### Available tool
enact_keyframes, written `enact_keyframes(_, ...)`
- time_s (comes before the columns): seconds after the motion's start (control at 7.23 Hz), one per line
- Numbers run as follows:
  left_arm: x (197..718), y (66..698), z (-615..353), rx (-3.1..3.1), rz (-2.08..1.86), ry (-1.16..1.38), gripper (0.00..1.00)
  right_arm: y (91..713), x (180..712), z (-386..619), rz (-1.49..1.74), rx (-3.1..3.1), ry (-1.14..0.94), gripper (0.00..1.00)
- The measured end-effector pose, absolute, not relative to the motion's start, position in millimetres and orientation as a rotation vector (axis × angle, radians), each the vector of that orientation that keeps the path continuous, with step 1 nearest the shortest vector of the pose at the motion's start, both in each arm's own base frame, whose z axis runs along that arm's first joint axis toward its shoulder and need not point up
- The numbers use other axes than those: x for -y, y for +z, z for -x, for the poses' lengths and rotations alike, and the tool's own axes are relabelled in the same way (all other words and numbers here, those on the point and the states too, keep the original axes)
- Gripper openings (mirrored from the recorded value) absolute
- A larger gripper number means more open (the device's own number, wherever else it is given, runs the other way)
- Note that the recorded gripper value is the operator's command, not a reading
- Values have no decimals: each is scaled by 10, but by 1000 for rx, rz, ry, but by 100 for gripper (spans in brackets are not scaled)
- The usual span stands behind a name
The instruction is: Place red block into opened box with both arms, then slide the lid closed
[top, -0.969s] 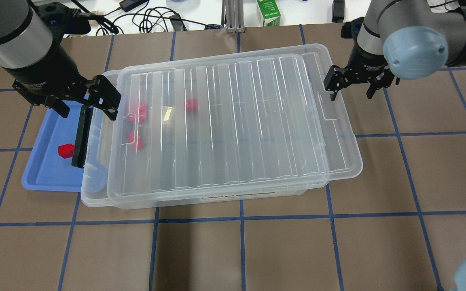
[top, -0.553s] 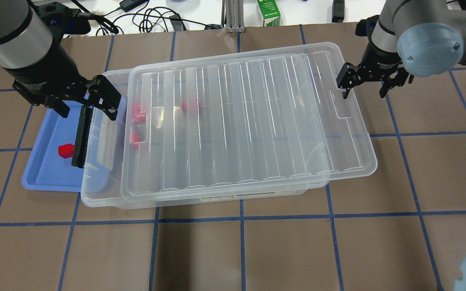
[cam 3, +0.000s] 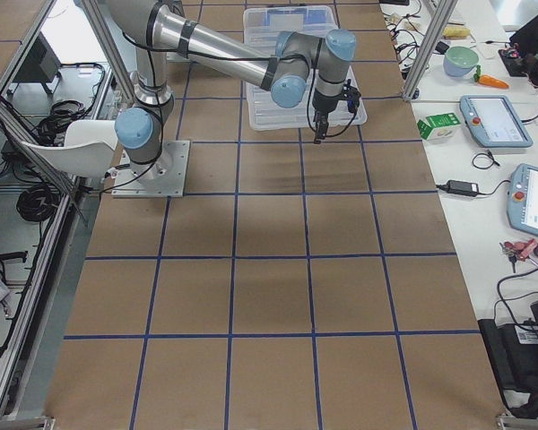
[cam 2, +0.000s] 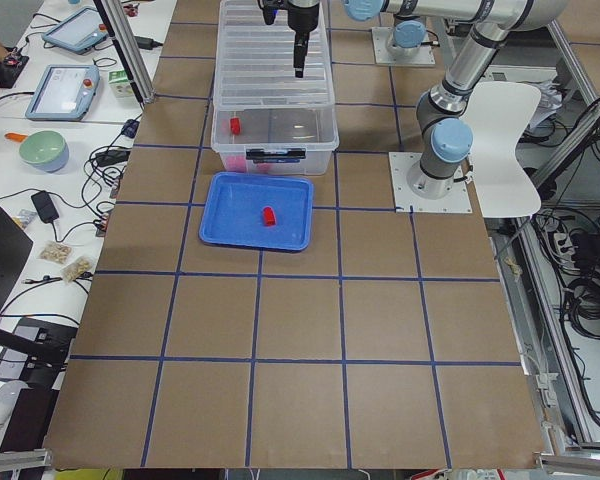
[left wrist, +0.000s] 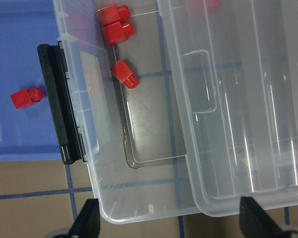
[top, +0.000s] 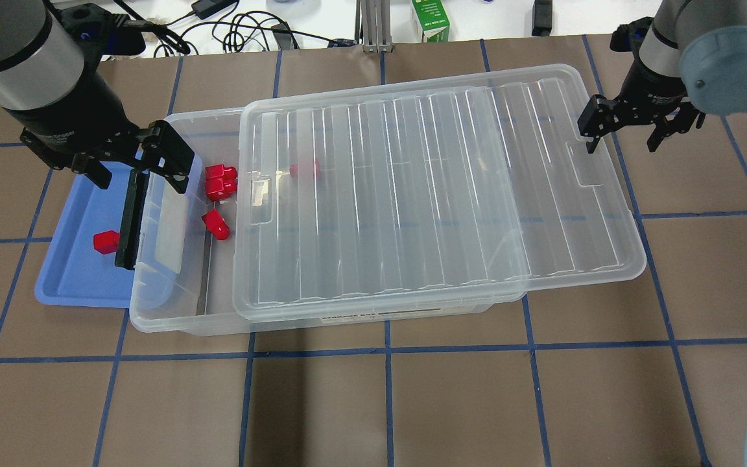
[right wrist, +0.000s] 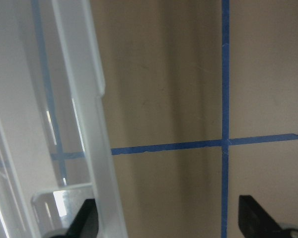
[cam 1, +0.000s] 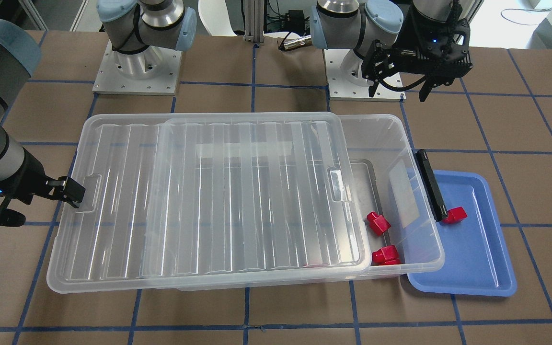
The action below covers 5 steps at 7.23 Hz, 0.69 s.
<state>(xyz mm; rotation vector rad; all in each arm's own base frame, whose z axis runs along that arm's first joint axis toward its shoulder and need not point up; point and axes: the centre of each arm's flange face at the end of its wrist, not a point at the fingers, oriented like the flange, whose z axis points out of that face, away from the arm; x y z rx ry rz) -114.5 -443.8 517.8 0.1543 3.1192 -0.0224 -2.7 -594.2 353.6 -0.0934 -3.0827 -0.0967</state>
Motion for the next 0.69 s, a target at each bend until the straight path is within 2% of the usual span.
enact_keyframes(0.69, 4436, 5173, 1147, -3119, -155, -21, 100, 3575, 5926, 422, 32, 3057, -104, 100)
